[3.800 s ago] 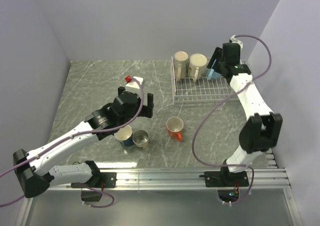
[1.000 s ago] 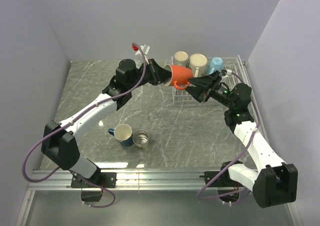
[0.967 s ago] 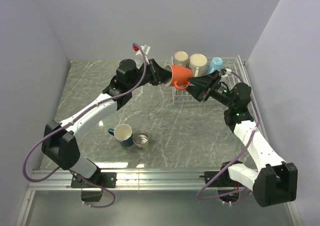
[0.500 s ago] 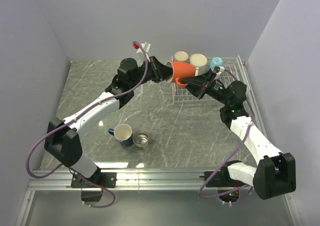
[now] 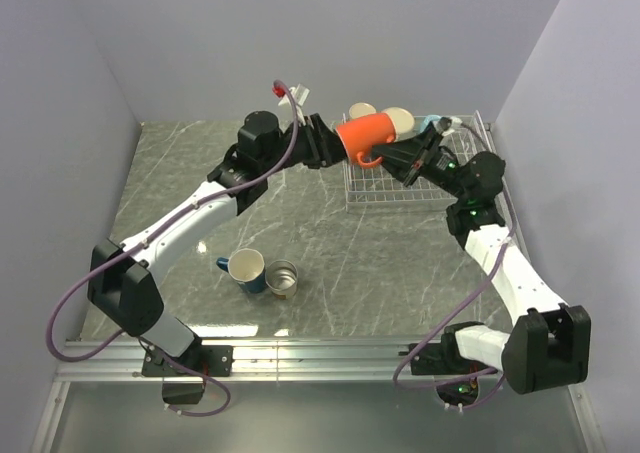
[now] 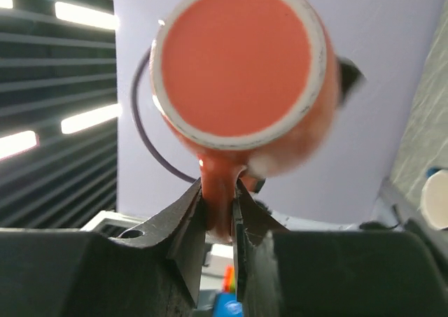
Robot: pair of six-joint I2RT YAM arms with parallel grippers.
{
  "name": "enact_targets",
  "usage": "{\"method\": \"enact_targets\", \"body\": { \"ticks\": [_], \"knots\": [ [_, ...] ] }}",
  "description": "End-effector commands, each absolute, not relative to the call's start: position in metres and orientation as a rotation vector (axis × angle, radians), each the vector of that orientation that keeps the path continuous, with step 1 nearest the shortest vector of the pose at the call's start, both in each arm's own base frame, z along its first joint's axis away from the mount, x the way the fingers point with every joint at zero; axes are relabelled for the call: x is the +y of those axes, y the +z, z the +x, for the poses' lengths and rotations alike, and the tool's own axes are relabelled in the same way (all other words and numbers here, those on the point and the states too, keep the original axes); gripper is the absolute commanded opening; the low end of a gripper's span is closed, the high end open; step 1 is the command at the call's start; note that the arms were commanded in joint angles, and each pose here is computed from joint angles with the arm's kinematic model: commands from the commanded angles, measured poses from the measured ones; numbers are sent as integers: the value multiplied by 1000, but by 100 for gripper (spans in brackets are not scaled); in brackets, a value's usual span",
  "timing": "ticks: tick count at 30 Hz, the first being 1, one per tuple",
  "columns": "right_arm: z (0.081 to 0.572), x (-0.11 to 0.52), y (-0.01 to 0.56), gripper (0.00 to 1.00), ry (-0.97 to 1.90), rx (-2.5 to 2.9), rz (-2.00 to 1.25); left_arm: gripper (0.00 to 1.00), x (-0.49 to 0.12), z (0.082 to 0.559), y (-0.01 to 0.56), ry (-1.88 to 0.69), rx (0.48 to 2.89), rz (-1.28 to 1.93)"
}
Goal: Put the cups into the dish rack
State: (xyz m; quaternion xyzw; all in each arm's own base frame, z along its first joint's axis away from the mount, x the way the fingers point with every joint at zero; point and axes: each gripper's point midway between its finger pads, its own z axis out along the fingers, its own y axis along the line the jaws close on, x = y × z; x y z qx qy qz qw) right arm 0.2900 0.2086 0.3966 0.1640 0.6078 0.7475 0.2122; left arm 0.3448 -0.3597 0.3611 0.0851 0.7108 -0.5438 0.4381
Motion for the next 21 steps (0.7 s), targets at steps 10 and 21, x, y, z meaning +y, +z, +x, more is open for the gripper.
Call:
{"method": "enact_targets", "body": {
  "ticks": [10,21],
  "knots": [
    [299,161,443,0,1790,1571,308,73,-313,316,363,-1202,1771,207],
    [368,89,425,0,1242,1698,418,68,-288,314,334,-1074,1836,182]
  ]
}}
